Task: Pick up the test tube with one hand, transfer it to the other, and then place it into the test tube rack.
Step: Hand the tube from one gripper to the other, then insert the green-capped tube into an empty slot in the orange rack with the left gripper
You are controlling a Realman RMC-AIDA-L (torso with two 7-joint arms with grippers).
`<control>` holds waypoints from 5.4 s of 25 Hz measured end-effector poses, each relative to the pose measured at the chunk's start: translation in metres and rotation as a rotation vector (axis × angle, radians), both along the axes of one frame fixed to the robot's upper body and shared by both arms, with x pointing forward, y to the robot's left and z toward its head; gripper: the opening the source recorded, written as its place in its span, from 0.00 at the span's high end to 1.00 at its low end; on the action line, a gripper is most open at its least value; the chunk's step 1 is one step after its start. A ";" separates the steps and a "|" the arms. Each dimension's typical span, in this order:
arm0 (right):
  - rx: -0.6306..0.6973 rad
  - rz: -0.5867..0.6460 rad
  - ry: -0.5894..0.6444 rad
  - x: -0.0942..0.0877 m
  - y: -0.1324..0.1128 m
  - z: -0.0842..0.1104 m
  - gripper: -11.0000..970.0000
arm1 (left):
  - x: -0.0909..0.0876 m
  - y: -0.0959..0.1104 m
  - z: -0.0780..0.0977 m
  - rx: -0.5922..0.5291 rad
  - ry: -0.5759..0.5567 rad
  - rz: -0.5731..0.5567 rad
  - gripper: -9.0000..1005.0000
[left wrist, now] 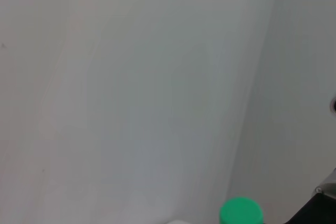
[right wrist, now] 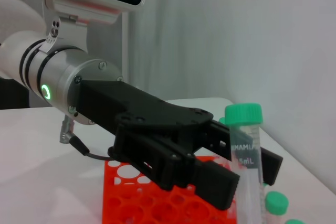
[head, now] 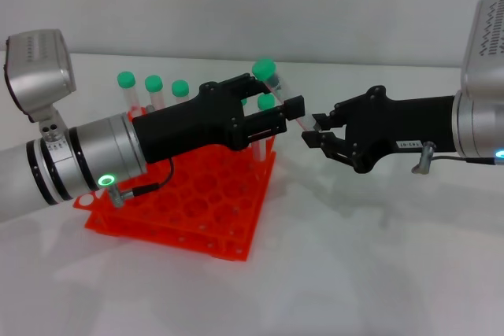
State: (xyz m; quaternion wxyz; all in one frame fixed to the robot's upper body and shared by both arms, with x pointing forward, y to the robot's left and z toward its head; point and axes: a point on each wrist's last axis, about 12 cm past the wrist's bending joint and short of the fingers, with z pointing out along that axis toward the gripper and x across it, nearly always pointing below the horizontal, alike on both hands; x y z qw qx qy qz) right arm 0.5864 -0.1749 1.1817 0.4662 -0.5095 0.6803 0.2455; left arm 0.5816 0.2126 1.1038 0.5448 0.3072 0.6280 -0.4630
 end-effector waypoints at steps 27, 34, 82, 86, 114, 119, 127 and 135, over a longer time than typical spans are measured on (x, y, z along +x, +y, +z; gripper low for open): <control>-0.024 0.013 -0.049 0.000 0.004 -0.004 0.80 | 0.000 -0.001 0.000 -0.016 0.008 0.006 0.61; -0.028 0.024 -0.061 -0.001 0.007 -0.005 0.80 | 0.000 0.000 0.000 -0.022 0.009 0.018 0.69; -0.057 -0.291 -0.130 0.017 -0.046 -0.024 0.12 | 0.026 0.094 0.088 0.079 0.151 0.217 0.78; -0.057 -0.303 -0.129 0.018 -0.047 -0.026 0.12 | 0.028 0.098 0.106 0.174 0.178 0.249 0.78; -0.046 -0.323 -0.132 0.022 -0.045 -0.027 0.12 | 0.048 0.062 0.088 0.437 0.274 0.157 0.78; -0.046 -0.324 -0.135 0.023 -0.044 -0.026 0.12 | 0.052 0.054 0.075 0.476 0.256 0.137 0.78; -0.047 -0.322 -0.133 0.023 -0.043 -0.027 0.12 | 0.052 0.046 0.058 0.503 0.198 0.110 0.78; -0.049 -0.318 -0.133 0.023 -0.042 -0.027 0.12 | 0.052 0.044 0.050 0.503 0.134 0.108 0.78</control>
